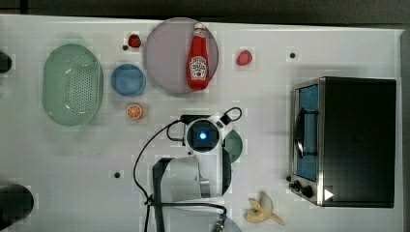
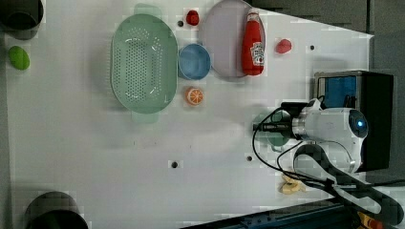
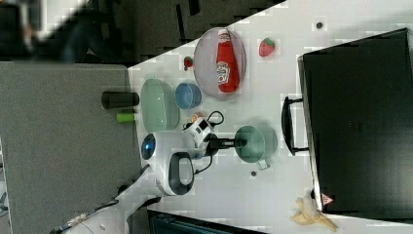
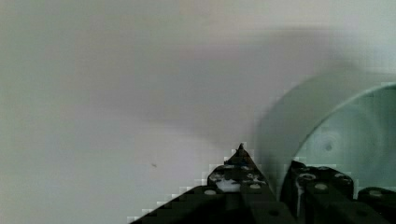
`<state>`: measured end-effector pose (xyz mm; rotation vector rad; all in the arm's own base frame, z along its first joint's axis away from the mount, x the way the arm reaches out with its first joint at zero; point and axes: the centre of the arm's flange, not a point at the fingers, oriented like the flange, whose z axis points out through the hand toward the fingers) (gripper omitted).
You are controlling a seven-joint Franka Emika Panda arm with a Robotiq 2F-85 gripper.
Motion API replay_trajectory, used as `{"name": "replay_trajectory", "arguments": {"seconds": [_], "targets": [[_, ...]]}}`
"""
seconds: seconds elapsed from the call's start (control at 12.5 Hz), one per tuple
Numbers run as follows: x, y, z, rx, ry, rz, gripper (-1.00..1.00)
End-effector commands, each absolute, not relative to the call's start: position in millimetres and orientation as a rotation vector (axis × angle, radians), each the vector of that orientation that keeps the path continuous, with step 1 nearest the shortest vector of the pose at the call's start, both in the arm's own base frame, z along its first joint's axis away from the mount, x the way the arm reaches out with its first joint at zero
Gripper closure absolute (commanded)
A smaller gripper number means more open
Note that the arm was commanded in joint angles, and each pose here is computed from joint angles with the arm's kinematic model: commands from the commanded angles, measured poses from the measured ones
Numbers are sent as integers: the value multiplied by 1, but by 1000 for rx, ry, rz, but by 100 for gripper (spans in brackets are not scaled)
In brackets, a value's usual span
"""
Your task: Drag mug right to left.
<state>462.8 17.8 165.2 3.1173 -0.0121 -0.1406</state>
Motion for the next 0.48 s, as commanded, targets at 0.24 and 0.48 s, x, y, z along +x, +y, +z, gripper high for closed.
{"name": "replay_trajectory", "arguments": {"seconds": [0.24,0.48], "targets": [[462,74,177,3126,11,-94,65],[458,106,174,3130,-56,-107,65]]}}
